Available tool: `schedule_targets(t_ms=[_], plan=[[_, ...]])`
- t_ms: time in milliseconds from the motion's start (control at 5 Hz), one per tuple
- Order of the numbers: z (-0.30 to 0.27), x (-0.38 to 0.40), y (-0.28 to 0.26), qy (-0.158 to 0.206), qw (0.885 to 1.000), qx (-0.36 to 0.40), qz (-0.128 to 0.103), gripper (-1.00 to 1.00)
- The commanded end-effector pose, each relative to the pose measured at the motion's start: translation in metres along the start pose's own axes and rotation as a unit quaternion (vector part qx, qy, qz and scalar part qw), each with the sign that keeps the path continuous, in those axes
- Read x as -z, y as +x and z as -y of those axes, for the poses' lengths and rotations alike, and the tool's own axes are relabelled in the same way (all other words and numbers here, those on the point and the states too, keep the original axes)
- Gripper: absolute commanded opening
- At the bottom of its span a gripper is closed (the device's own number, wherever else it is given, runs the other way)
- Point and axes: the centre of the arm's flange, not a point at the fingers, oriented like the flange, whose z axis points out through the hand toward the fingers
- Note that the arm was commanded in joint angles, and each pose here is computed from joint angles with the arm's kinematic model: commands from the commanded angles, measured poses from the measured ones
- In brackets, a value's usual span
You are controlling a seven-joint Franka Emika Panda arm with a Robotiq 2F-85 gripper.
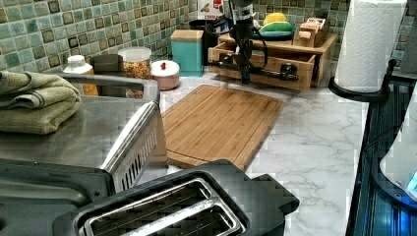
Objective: Close the drawer.
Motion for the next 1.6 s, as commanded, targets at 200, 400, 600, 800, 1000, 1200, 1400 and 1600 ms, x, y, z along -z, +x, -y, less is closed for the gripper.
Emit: schedule_targets(t_ms=[200,400,600,800,1000,1200,1400,1600], plan=[[-0.219,0.061,-0.064,-0.042,0.99,-0.088,-0.104,-1.0],[-0.248,0.054,-0.068,-0.039,0.989,-0.107,-0.096,-1.0],[-0.268,0.053,-0.07,-0.045,0.986,-0.127,-0.1,-1.0],[-0.258,0.068,-0.076,-0.047,0.992,-0.084,-0.08,-1.0],[-0.258,0.068,-0.076,-0.047,0.992,-0.084,-0.08,-1.0],[-0.258,0.068,-0.076,-0.047,0.992,-0.084,-0.08,-1.0],[-0.258,0.068,-0.076,-0.047,0.992,-0.085,-0.08,-1.0],[-0.258,0.068,-0.076,-0.047,0.992,-0.084,-0.08,-1.0]])
